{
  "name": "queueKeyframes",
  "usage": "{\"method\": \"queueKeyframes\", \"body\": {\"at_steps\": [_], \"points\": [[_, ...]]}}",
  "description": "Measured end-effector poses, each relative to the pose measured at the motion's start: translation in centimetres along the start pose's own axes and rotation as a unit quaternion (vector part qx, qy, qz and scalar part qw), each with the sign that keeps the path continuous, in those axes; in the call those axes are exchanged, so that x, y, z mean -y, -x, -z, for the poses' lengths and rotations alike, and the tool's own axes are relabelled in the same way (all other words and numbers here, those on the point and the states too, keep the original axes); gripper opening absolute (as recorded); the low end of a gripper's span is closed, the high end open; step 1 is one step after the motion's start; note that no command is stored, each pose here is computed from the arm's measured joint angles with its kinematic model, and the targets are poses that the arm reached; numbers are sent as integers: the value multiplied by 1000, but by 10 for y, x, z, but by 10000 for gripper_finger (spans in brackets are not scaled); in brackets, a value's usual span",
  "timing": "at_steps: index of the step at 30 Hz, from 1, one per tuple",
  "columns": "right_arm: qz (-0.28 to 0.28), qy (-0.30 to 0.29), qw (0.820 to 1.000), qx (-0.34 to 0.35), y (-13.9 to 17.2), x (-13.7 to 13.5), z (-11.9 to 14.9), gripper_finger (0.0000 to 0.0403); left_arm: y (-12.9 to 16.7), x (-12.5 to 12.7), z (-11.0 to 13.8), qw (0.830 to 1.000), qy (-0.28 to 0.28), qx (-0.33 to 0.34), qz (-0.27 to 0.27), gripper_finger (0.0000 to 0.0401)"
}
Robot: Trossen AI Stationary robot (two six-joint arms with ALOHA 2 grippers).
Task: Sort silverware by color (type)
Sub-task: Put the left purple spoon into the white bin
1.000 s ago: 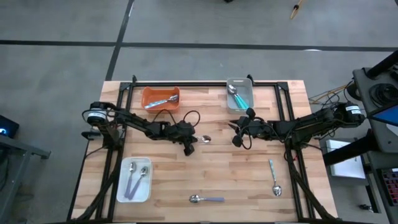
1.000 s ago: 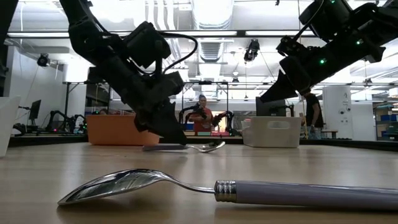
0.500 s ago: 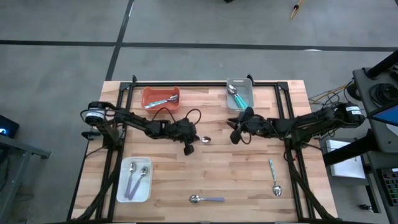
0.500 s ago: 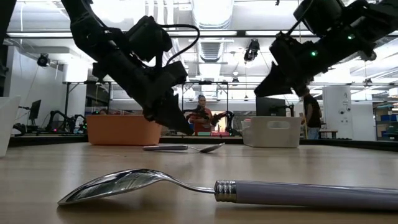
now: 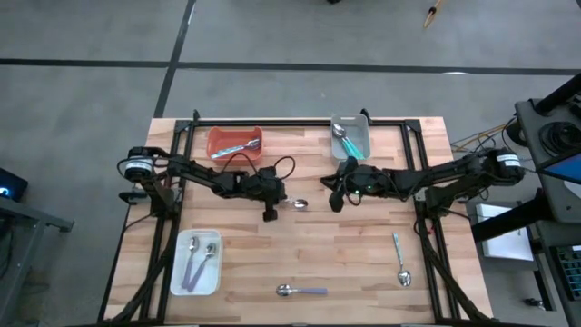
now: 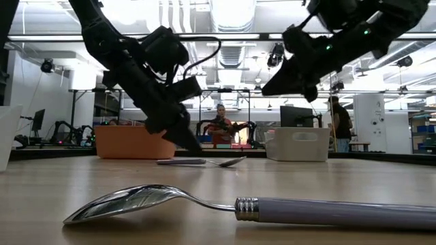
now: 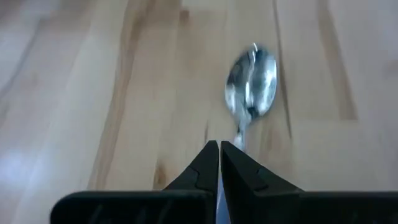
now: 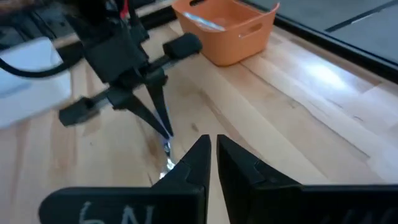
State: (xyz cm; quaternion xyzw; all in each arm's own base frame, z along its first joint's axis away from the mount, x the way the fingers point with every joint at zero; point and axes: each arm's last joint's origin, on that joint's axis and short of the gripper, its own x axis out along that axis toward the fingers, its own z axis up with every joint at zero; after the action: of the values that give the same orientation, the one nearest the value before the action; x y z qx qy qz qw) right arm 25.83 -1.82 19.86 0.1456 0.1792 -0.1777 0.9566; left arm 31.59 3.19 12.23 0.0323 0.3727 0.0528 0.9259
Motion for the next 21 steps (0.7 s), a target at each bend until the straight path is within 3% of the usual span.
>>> {"method": "queueKeyframes", "body": {"at_steps": [5,10,21], "points": [[4,23,999,-35,-24,-4,7,13,1,1,6,999,-1,-35,3,0],[-35,57,994,-85,-54,-12,17,13,2,1,8,999,12,-41,3,0],[-143,101,970,-169,-100,-26,37,13,3,4,10,989,130,-62,17,0]]}}
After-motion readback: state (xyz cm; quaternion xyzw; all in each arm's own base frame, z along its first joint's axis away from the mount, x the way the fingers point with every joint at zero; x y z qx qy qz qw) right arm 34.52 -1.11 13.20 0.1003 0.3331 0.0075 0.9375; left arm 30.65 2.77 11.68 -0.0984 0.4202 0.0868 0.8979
